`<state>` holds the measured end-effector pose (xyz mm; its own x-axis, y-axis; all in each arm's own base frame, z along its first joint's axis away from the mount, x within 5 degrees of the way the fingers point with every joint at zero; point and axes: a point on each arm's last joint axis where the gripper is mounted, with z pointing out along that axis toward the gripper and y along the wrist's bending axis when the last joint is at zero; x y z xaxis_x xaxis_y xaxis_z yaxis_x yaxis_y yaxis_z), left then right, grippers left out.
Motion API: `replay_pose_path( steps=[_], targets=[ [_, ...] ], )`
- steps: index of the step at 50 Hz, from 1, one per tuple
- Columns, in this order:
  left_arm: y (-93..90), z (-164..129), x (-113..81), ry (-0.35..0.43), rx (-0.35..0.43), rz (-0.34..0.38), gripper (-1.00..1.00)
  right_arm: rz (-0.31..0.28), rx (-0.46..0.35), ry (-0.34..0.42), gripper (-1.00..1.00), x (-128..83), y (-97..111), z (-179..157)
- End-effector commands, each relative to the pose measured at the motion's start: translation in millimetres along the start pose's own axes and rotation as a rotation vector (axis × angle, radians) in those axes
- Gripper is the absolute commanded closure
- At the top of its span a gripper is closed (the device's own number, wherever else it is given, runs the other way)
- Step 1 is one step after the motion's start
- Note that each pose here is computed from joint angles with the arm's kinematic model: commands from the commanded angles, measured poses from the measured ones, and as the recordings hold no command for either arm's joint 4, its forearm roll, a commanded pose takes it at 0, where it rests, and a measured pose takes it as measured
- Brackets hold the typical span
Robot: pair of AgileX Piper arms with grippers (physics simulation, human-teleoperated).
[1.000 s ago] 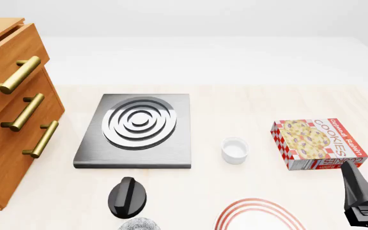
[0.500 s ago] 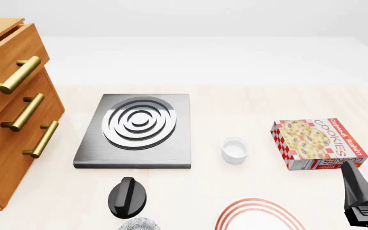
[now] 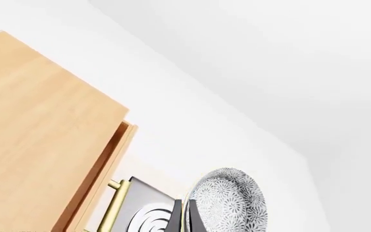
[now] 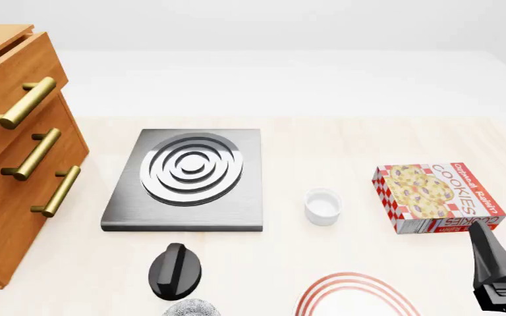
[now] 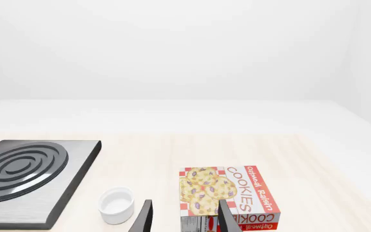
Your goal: Pick the akita bowl on the wooden cabinet and place it on the plate.
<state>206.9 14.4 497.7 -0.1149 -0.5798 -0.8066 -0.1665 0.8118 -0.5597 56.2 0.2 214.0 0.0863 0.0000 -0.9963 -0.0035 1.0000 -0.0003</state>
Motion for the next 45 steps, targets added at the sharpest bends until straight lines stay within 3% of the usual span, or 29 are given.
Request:
replay_pose_path(
  steps=[1,45],
  targets=[
    [-4.5,-4,5.3,0.019,0.029,0.011,1.0,0.0,0.0,0.0,-1.0,0,0,0],
    [-31.0,-13,21.7,0.107,0.158,0.064,1.0,0.0,0.0,0.0,-1.0,0,0,0]
  ],
)
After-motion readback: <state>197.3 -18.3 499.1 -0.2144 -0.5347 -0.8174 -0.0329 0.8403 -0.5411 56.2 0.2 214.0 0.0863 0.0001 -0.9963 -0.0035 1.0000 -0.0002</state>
